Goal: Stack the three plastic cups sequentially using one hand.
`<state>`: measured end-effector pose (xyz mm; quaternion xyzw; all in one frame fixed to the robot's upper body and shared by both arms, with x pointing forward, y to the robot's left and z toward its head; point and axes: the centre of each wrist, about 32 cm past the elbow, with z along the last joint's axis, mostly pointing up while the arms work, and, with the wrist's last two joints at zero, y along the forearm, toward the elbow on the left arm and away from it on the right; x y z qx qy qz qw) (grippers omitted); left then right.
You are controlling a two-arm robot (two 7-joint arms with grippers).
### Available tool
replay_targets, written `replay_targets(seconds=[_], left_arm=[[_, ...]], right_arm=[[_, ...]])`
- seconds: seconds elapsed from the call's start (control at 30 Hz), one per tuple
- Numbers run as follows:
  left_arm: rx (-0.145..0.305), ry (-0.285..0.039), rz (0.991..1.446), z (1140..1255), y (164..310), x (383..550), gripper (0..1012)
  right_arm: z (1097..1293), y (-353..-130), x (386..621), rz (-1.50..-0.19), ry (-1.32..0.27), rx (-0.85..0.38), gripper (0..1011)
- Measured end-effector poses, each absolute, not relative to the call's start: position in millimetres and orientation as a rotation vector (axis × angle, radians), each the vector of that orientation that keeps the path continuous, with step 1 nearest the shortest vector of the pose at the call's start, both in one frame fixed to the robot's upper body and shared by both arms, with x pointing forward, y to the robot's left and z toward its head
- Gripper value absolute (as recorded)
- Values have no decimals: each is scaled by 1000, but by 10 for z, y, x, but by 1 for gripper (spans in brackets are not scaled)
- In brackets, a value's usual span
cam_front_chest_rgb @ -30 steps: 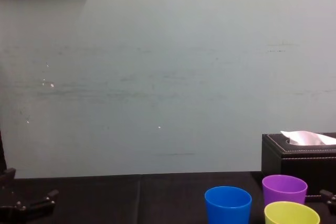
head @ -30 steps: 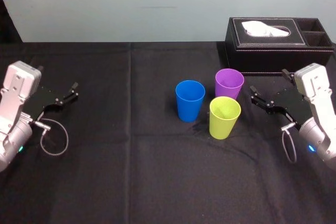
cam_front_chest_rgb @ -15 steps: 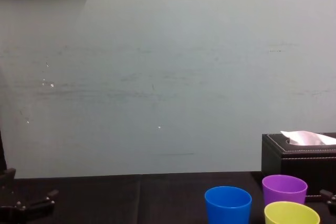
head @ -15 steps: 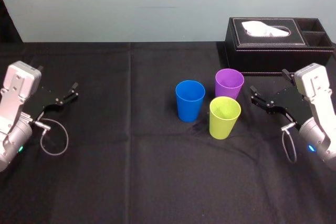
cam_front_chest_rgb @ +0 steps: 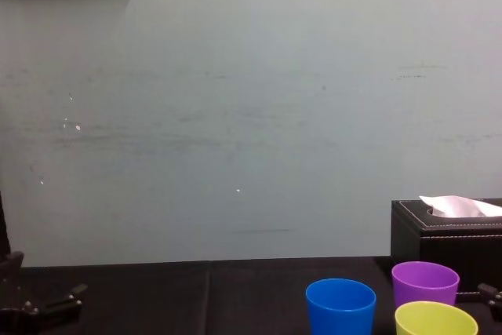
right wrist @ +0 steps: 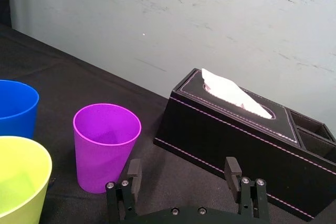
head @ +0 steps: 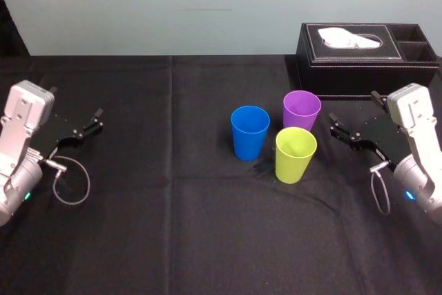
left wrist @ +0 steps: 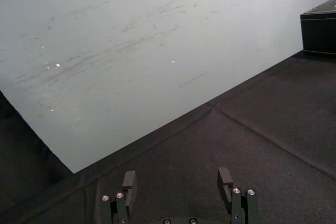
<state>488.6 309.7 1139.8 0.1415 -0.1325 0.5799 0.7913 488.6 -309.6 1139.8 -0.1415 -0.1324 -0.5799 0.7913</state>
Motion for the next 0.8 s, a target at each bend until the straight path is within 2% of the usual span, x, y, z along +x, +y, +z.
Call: replay_targets(seconds=[0.47,0.63,0.8], left_arm=[[305,-285,1248,11398,3097,4886,1011],[304,-285,1248,11398,3097,4886,1011],[304,-285,1248,11398,3097,4886,1011]], right_arm=[[11425,-3071,4875,-1241,-261,-255,1003],[11474,-3045,4790,-1227,-217,-210,1003],[11536,-3047,4607,-1195,-168,-201,1003]])
